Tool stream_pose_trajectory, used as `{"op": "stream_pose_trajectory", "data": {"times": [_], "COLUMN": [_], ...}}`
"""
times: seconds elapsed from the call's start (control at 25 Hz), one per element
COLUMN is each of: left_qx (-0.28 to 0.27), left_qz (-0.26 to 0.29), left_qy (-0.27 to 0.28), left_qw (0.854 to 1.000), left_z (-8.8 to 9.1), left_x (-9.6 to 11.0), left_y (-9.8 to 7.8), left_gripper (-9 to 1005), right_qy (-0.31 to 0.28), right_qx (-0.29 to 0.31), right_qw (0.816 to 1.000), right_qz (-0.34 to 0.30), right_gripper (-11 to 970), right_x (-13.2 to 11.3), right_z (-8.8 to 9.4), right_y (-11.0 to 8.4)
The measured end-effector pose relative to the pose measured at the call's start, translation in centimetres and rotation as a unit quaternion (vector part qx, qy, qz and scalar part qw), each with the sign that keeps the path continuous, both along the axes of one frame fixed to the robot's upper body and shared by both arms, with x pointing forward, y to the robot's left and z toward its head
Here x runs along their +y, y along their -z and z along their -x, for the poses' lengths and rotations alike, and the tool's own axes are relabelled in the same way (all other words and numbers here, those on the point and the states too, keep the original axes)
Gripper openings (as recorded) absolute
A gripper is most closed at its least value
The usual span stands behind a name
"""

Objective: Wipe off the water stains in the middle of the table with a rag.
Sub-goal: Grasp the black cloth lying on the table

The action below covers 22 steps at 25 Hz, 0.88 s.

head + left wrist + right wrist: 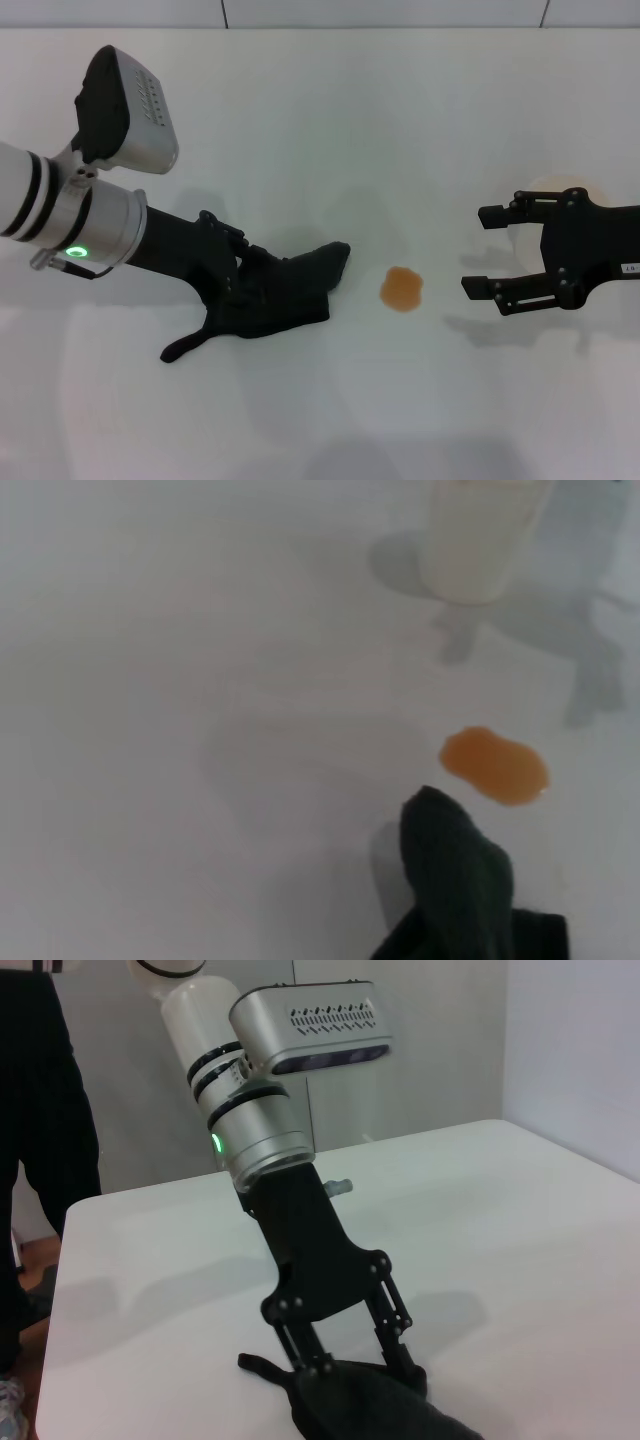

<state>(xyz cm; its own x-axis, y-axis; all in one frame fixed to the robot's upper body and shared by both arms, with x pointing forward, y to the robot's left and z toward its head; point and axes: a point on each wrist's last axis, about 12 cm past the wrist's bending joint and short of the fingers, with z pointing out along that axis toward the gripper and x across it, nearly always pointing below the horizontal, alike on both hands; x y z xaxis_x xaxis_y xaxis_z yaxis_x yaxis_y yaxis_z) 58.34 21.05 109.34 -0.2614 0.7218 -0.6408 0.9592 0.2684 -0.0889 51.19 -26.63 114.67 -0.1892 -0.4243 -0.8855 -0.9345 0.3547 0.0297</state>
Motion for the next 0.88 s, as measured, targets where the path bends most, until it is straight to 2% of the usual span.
{"op": "stream_pose_trajectory", "data": {"times": [0.2,0.4,0.52,0.88], "left_qx": [0.002,0.002,0.005,0.009], "left_qz": [-0.008,-0.01,-0.003,0.006], "left_qy": [0.001,0.008,0.009,0.004], "left_qw": [1.0,1.0,1.0,1.0], "left_z": [0.2,0.2,0.2,0.1], "left_x": [-0.4,-1.1,-1.4,-1.4], "left_y": [0.7,0.8,0.6,0.3], "left_gripper": [636,405,182,120], "right_qy": [-0.001,-0.003,-0.004,-0.005], "right_qx": [0.0,0.0,-0.001,0.0], "right_qw": [1.0,1.0,1.0,1.0], "right_qz": [0.0,-0.001,-0.001,-0.001], "right_gripper": [843,843,842,842], "right_x": [0.1,0.2,0.2,0.2], "right_z": [0.0,0.0,0.0,0.1], "right_y": [-0.1,-0.2,-0.3,-0.4]}}
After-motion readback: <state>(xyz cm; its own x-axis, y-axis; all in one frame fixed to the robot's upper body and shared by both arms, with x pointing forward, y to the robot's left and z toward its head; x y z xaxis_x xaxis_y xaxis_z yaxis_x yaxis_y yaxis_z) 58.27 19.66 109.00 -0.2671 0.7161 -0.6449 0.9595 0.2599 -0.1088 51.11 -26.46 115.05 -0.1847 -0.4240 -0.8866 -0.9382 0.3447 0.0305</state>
